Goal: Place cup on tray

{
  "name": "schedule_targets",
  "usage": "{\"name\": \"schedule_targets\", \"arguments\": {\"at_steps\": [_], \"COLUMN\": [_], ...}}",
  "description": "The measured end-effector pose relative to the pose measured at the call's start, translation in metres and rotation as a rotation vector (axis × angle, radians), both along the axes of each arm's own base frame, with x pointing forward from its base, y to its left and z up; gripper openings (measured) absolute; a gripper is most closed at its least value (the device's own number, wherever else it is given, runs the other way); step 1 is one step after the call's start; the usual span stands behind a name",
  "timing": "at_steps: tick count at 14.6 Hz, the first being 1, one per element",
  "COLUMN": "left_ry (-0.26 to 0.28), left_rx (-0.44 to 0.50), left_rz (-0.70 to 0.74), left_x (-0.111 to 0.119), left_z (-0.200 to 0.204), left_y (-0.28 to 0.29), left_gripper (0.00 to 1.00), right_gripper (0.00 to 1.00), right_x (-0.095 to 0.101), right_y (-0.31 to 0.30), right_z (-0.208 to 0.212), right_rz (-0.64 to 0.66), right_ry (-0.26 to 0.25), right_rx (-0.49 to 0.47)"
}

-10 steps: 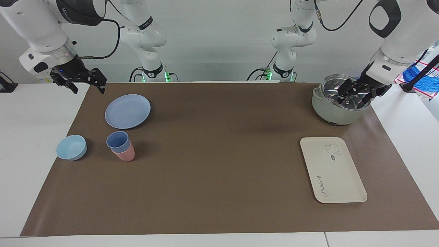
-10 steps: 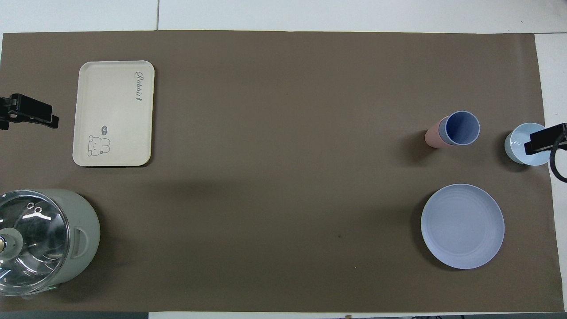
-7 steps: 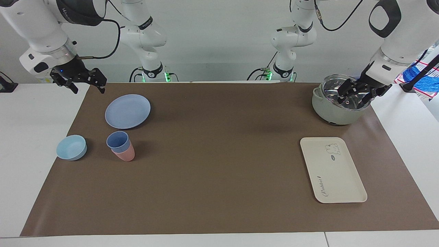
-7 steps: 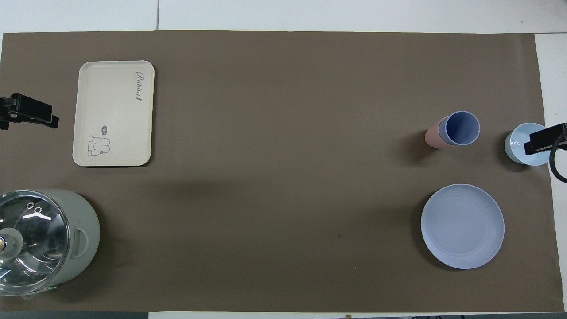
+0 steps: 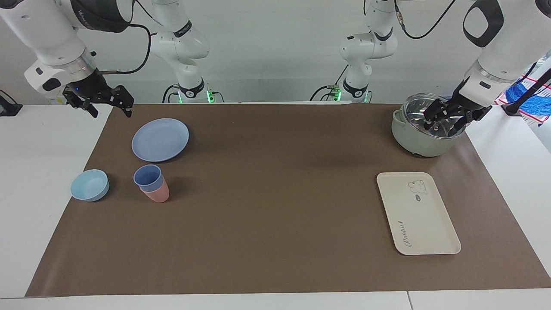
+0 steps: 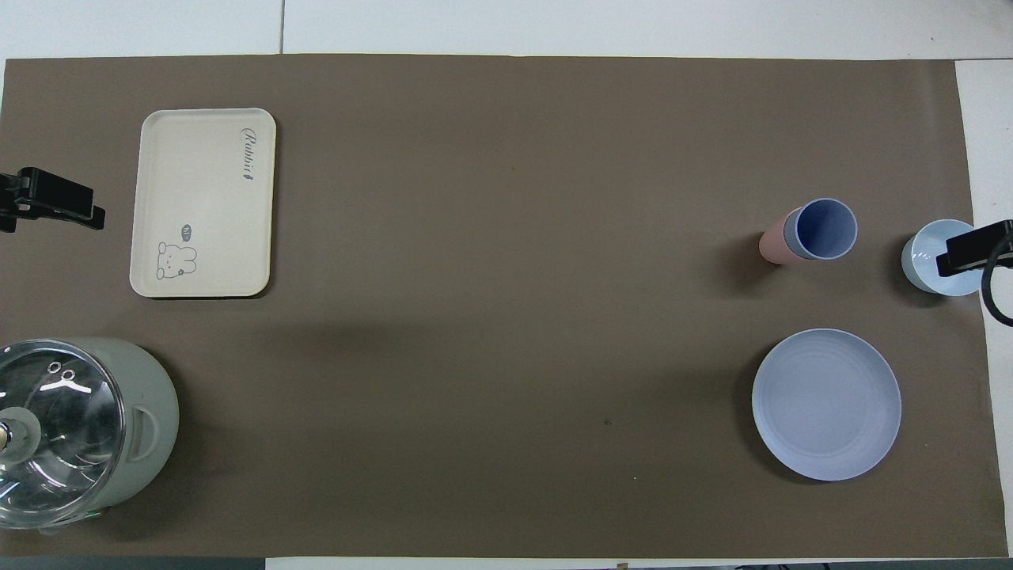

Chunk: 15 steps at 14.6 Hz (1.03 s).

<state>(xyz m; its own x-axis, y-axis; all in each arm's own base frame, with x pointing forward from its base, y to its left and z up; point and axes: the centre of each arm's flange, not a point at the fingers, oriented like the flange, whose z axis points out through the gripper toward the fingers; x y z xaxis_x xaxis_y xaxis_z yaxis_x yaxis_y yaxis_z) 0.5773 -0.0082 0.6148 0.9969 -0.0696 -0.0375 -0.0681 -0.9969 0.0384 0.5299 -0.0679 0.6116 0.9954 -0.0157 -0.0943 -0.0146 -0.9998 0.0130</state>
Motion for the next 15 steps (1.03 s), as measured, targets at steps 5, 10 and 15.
{"name": "schedule_targets", "arguments": {"at_steps": [5,10,15], "left_ry": [0.000,0.000,0.000], "left_rx": [0.000,0.000,0.000], "left_rz": [0.000,0.000,0.000], "left_x": [0.0000,0.0000,0.0000], "left_z": [0.0000,0.0000,0.0000], "left_y": [0.0000,0.0000,0.0000], "left_gripper": [1.00,1.00,1.00], "right_gripper": [1.00,1.00,1.00], "right_x": [0.0000,0.0009,0.0042], "right_y": [0.0002,0.0001,0.0042], "right_z": [0.0000,0.0024,0.0060], "right_rz": [0.000,0.001,0.007], "right_ry": [0.000,-0.011,-0.038], "right_rx": [0.000,-0.001,0.002]}}
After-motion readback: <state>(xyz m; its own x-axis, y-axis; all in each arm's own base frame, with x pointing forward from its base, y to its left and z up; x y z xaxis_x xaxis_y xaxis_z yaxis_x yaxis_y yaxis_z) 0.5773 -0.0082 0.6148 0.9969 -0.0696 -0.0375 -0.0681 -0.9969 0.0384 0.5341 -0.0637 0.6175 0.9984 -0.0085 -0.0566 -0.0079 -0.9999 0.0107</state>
